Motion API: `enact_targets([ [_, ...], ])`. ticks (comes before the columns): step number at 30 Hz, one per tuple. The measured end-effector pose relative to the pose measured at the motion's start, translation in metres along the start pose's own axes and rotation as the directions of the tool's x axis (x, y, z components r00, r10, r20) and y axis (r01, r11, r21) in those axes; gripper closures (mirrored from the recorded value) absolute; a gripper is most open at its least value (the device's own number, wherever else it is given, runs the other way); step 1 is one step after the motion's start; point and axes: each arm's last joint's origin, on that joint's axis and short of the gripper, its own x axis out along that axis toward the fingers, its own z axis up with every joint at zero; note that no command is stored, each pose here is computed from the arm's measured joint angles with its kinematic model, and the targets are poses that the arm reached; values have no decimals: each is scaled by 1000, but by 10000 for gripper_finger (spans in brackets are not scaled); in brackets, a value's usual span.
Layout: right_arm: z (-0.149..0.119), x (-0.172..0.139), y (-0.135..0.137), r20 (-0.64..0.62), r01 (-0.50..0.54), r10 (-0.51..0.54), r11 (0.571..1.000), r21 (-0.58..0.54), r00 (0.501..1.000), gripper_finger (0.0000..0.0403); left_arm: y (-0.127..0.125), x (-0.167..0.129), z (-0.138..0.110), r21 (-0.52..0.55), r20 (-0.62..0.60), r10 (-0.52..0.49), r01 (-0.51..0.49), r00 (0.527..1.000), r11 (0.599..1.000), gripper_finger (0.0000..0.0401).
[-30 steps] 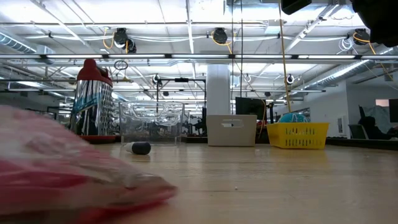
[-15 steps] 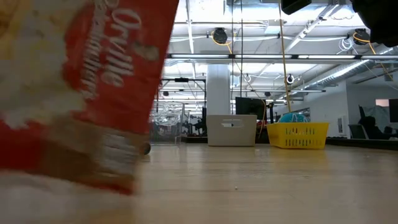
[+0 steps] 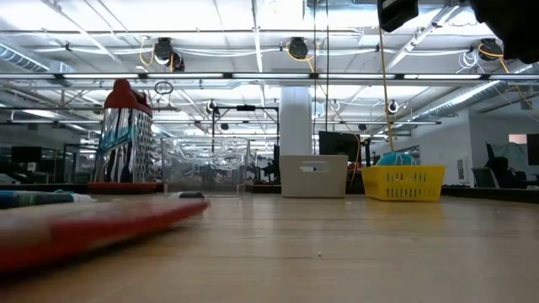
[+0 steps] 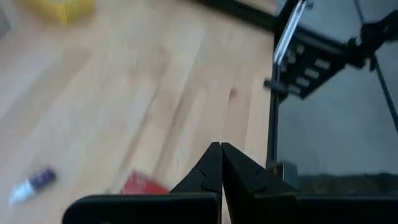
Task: Pick & Place Food Item
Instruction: Put the popcorn bag into the gray bin
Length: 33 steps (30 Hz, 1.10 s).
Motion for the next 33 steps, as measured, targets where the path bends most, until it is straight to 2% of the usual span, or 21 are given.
enact_targets([
  [2, 0, 0, 0, -2, -1, 1, 1000, 0, 1000, 232, 3, 0, -4, -53, -74, 2, -6, 997, 999, 395],
  [6, 0, 0, 0, -1, -5, 5, 1000, -5, 1000, 232, 7, 4, -18, -236, -151, -2, -34, 989, 971, 363],
  [11, 0, 0, 0, 1, -5, 6, 1000, -26, 1000, 232, 13, 17, -50, -388, -223, -5, -84, 975, 918, 282],
  [14, 0, 0, 0, 1, -6, 6, 1000, -27, 1000, 232, 16, 29, -71, -468, -255, -72, -58, 964, 882, 227],
  [15, 0, 0, 0, 1, -6, 6, 1000, -27, 1000, 232, 16, 33, -77, -478, -256, -108, -29, 961, 878, 210],
  [19, 0, 0, 0, -1, -5, 5, 1000, -27, 1000, 232, 12, 42, -100, -416, -234, -199, 87, 952, 905, 166],
  [21, 0, 0, 0, -1, -6, 6, 1000, -30, 1000, 232, 13, 47, -112, -372, -250, -194, 91, 948, 924, 155],
  [24, 0, 0, 0, -3, -5, 5, 1000, -30, 1000, 232, 19, 55, -120, -313, -287, -135, 40, 948, 949, 149],
  [28, 0, 0, 0, -2, -6, 5, 1000, -30, 1000, 232, 38, 63, -115, -275, -334, -5, -92, 942, 957, 149],
  [30, 0, 0, 0, -1, -6, 6, 1000, -30, 1000, 232, 49, 66, -110, -285, -358, 62, -172, 932, 943, 148],
  [33, 0, 0, 0, -1, -6, 6, 1000, -28, 1000, 232, 65, 72, -103, -335, -386, 138, -278, 912, 900, 148],
])
